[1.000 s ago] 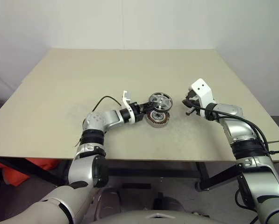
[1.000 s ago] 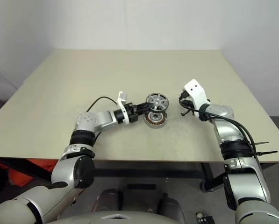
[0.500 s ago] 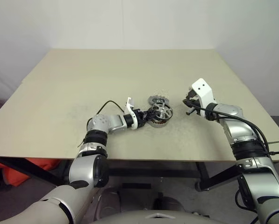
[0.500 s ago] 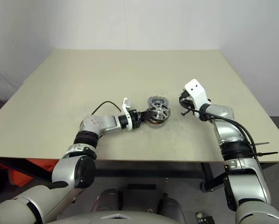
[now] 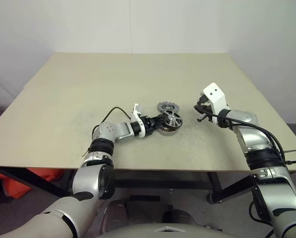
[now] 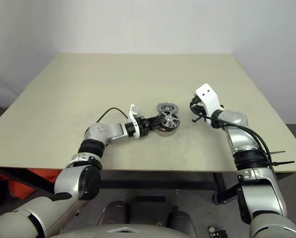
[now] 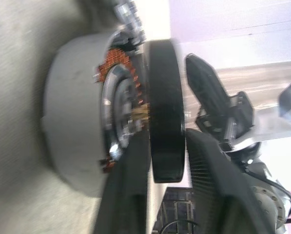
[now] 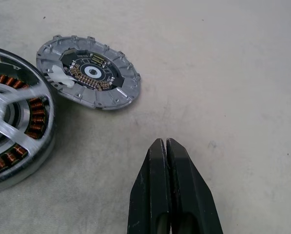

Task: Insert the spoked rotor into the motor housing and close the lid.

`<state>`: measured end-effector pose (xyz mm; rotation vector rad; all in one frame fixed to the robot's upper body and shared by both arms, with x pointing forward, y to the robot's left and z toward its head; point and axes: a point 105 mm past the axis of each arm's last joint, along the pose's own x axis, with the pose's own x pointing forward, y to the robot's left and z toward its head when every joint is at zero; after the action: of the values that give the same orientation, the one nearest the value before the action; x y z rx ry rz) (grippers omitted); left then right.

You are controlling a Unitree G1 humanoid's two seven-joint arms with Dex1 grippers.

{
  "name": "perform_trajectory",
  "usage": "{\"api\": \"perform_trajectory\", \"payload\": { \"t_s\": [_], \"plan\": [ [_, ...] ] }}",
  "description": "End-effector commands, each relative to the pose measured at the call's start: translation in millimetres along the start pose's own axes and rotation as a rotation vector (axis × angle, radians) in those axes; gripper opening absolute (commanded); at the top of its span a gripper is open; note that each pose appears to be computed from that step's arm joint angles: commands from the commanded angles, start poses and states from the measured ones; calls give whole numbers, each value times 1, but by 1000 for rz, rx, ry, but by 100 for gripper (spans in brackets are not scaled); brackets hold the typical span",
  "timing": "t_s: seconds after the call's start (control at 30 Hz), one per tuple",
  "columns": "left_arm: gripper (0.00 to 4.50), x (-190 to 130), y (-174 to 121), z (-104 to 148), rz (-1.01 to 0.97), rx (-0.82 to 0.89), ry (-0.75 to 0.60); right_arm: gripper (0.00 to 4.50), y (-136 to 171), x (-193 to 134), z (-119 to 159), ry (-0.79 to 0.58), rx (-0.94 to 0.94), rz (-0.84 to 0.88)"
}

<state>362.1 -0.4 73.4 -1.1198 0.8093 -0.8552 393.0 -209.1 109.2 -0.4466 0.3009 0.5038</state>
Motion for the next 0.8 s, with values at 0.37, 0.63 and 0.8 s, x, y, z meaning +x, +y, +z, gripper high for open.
{"api": "perform_trajectory", "payload": {
  "t_s": [0.37,0.63,0.8],
  "plan": [
    [206,-36,-5,36,11,77,-118,0,-10,-3,31,-92,-32,-38],
    [206,-48,-16,46,-21,116,-185,0,5,-2,52,-189,6,40],
    [206,-53,-22,47,-53,144,-224,0,42,-15,77,-357,37,251]
  ]
}}
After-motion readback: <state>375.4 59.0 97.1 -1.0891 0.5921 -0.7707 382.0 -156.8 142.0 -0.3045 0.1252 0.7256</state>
